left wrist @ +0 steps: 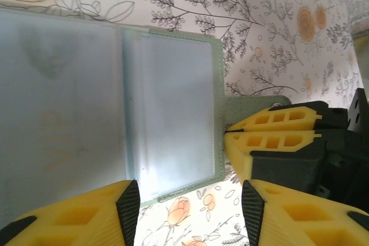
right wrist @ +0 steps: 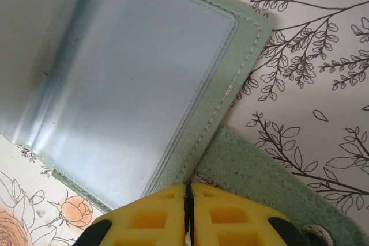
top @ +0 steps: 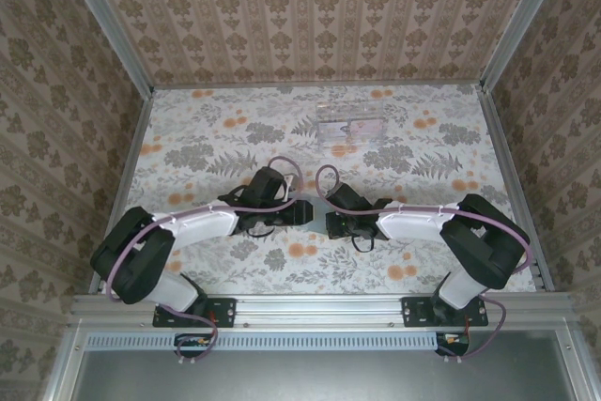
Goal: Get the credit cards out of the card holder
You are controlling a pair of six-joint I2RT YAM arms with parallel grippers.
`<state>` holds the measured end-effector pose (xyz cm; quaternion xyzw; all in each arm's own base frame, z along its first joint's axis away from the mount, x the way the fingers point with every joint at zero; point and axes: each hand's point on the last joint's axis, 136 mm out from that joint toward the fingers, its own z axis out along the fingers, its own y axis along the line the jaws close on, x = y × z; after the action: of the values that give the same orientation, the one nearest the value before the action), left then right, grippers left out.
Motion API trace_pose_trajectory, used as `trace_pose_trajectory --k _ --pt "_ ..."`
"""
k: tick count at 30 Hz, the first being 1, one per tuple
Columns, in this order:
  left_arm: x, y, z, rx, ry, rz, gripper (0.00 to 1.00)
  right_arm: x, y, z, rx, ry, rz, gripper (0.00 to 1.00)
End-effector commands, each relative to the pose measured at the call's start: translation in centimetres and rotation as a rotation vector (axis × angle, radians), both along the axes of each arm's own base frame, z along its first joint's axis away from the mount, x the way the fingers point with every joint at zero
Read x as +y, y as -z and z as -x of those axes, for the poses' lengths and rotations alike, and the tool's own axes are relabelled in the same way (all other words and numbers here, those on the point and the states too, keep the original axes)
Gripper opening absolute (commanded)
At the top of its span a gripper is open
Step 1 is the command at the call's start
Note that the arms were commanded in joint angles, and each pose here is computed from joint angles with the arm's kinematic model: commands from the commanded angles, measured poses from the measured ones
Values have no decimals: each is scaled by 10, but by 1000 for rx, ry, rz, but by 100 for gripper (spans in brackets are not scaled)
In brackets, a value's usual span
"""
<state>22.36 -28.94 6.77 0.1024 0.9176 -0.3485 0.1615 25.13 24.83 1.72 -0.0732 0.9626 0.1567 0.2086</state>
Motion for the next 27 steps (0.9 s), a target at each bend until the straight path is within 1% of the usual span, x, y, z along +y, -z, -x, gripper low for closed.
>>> trace_pose_trajectory --k 1,2,5,17,27 --pt "20 -6 -19 -71 -42 -86 53 4 -3 -1 8 4 -17 13" --pt "25 -2 -22 -69 -51 -107 53 5 -3 -1 7 4 -19 13" --pt "33 5 -28 -56 -61 -118 53 4 -2 0 12 5 -17 13" --pt "38 34 -28 -2 -70 -186 52 5 -2 0 16 7 -24 13" --pt "43 18 -33 -55 -101 -179 52 6 2 1 26 8 -26 13"
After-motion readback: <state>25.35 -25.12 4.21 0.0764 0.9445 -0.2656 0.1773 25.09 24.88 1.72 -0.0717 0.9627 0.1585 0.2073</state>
